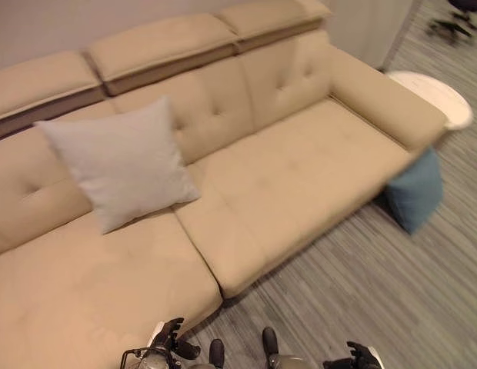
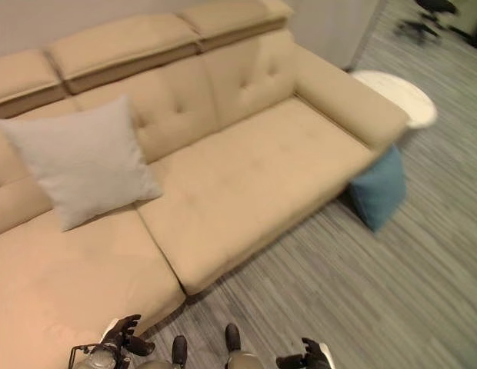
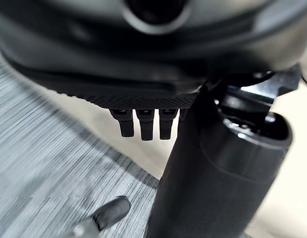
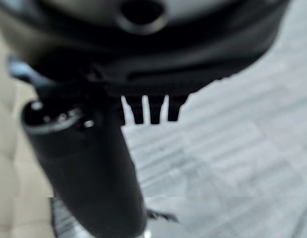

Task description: Pick up all the scattered cushions and arrange them neatly on the sofa.

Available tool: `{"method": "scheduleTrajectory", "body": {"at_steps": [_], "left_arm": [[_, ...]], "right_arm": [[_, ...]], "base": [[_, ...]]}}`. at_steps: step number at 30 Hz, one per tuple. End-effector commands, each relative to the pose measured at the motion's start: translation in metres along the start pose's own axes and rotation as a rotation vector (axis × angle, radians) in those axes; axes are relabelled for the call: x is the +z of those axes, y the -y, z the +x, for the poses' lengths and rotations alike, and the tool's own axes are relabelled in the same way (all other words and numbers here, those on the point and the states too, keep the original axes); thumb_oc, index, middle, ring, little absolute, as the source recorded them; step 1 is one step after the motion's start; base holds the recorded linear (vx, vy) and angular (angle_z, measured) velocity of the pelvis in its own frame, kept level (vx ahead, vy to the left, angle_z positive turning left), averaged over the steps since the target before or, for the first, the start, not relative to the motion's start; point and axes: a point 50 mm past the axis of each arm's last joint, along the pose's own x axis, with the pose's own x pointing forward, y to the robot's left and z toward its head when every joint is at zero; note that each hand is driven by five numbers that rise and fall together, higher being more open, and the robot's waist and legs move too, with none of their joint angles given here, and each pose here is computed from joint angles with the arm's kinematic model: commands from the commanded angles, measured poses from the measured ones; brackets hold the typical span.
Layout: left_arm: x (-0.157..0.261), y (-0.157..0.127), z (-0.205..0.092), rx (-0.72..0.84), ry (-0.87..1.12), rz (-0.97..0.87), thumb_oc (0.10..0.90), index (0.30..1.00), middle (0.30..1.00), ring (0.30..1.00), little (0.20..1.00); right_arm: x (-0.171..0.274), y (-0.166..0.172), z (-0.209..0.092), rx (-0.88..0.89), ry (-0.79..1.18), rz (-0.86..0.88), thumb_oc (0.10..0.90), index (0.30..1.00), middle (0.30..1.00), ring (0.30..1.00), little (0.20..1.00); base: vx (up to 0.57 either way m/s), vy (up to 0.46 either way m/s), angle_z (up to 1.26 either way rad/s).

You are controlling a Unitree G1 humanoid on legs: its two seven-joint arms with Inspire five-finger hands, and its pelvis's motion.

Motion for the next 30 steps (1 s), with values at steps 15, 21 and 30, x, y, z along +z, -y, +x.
{"method": "scheduleTrajectory", "body": {"at_steps": [15,21,30], "left_arm": [[-0.009,-0.004,-0.003,0.019,0.006,0.019,0.800,0.900,0.900,0.900,0.900],[0.010,0.013,-0.001,-0.030,0.067,0.049,0.800,0.900,0.900,0.900,0.900],[0.020,0.015,0.001,-0.027,0.088,0.042,0.800,0.900,0.900,0.900,0.900]], "right_arm": [[0.003,0.027,0.002,-0.108,0.033,-0.009,0.800,0.900,0.900,0.900,0.900],[-0.010,0.033,0.001,-0.137,-0.012,0.027,0.800,0.900,0.900,0.900,0.900],[-0.012,0.030,0.001,-0.146,-0.034,0.044,0.800,0.900,0.900,0.900,0.900]], "base": [[-0.04,-0.079,-0.67],[0.00,-0.138,0.01],[0.13,-0.056,-0.31]]}}
